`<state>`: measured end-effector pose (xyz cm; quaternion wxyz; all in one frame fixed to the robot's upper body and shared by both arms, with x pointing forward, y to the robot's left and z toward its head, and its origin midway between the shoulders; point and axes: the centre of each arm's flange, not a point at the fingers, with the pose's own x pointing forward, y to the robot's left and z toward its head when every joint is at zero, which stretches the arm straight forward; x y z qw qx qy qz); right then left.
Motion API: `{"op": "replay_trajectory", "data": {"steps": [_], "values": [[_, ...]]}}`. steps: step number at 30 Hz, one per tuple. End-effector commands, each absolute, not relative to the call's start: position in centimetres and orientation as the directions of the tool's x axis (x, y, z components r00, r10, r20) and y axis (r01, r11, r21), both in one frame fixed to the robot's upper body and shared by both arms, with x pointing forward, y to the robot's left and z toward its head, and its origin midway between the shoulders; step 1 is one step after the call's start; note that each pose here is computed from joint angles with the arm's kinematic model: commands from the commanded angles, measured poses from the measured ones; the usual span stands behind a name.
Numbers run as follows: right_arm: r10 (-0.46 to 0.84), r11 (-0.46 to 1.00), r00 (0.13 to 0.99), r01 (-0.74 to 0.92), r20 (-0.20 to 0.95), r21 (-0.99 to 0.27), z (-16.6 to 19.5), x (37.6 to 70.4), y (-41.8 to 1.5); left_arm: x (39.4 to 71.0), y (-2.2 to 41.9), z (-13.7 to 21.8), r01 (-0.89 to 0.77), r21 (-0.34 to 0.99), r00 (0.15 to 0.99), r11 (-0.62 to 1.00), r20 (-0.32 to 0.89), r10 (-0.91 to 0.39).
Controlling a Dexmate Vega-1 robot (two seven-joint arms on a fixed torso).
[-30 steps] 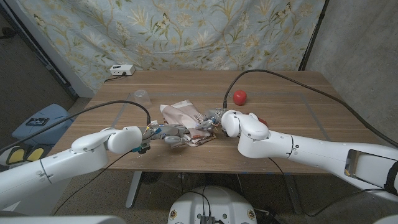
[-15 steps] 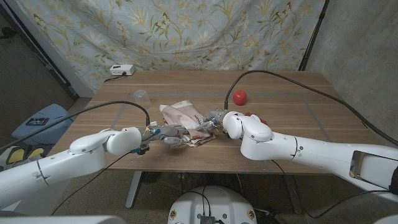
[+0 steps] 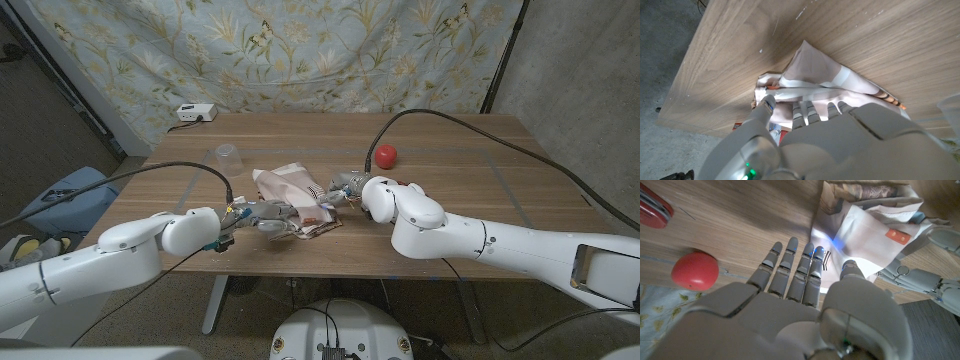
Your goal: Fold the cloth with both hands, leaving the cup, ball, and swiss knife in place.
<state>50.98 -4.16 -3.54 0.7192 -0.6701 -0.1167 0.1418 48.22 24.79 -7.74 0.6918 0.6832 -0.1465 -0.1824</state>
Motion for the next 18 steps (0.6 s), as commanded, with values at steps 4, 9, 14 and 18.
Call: {"op": "replay_trajectory", "data": {"steps": [4, 9, 14, 18], "values": [[0.364, 0.081, 0.931, -0.019, 0.012, -0.997, -2.5, 50.8, -4.4, 46.9, 25.1, -6.3, -0.002, 0.999, 0.890, 0.046, 0.023, -0.455], [0.360, 0.098, 0.933, -0.014, 0.022, -0.995, -1.9, 51.0, -4.9, 47.0, 25.2, -5.9, -0.013, 0.998, 0.893, 0.067, 0.041, -0.448], [0.346, 0.109, 0.938, -0.021, 0.018, -0.994, -1.8, 51.4, -5.5, 47.2, 25.5, -5.8, -0.025, 0.996, 0.899, 0.091, 0.062, -0.433], [0.338, 0.131, 0.941, -0.019, 0.027, -0.991, -1.7, 51.9, -6.2, 47.2, 25.7, -5.6, -0.027, 0.991, 0.900, 0.127, 0.080, -0.429]]}}
